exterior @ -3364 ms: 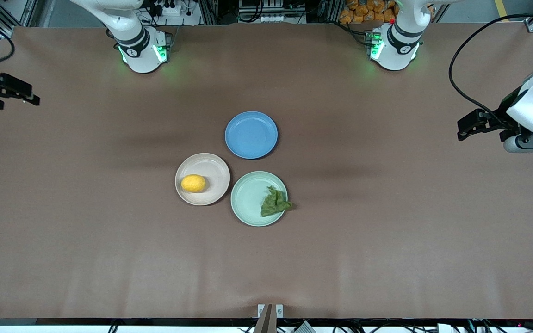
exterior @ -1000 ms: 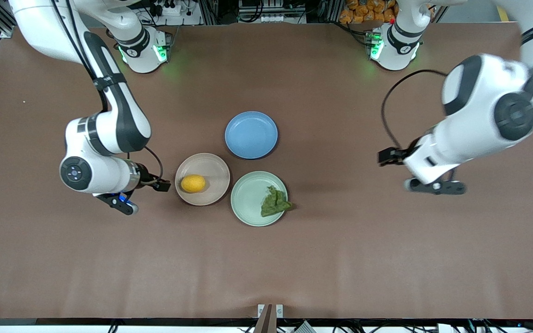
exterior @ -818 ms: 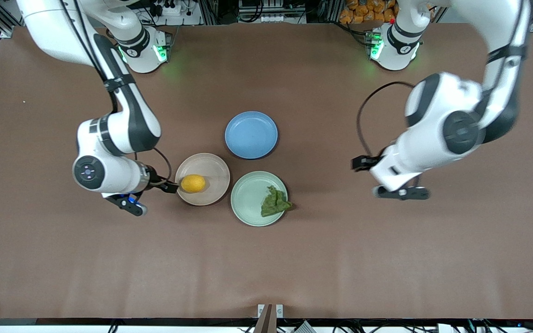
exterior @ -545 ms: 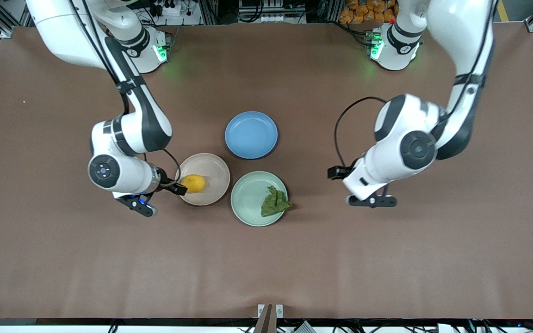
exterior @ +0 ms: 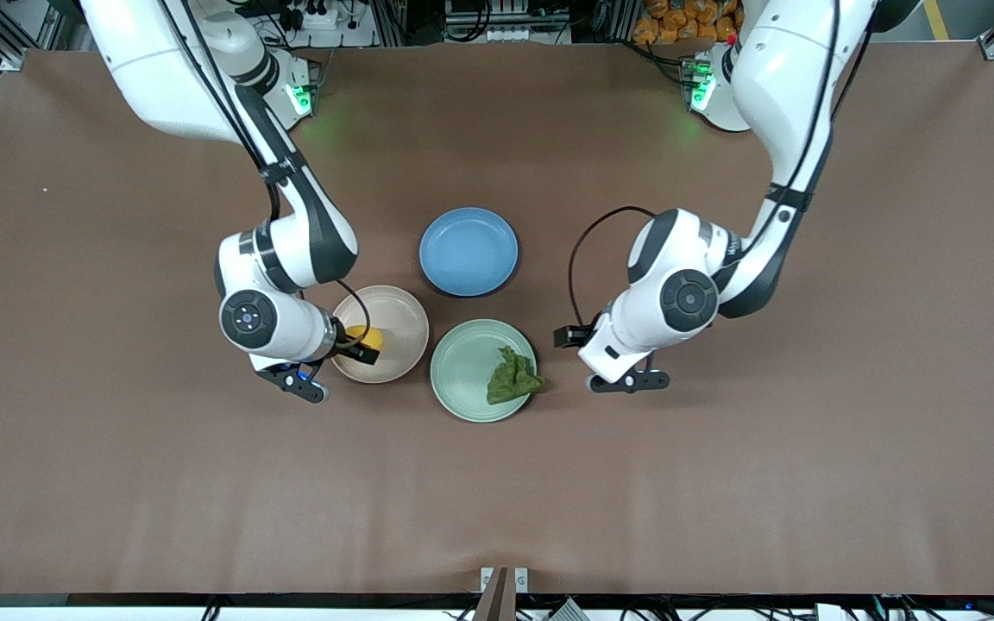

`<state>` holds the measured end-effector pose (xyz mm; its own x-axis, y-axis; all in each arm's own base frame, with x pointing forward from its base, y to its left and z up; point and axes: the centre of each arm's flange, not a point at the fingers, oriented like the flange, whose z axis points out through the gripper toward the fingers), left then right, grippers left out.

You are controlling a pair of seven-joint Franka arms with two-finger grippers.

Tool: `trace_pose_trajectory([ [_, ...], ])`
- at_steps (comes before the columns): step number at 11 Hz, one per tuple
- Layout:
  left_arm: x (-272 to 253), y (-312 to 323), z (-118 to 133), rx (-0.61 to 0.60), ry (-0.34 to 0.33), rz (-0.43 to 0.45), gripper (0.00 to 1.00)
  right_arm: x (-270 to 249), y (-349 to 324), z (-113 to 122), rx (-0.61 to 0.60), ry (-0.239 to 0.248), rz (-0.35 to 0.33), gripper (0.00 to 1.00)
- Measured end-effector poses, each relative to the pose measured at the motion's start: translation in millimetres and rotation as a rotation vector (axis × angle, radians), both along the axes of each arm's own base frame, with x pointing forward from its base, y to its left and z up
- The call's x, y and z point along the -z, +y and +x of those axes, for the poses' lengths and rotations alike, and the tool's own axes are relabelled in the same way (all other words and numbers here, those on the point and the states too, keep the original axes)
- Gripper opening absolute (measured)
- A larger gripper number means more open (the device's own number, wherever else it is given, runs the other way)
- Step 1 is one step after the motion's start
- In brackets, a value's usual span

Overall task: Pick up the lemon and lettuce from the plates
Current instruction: 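Close the right gripper on the lemon while the left gripper grasps the lettuce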

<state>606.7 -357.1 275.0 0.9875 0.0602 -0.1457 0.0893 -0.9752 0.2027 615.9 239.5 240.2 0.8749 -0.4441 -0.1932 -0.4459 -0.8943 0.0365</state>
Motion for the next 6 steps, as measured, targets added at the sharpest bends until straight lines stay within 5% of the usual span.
trace_pose_trajectory([
  [6,33.0,-22.3,-1.2,-0.097,-0.019,-0.066,1.0,35.3,-7.3,7.1,0.205,0.006,-0.045,1.0],
])
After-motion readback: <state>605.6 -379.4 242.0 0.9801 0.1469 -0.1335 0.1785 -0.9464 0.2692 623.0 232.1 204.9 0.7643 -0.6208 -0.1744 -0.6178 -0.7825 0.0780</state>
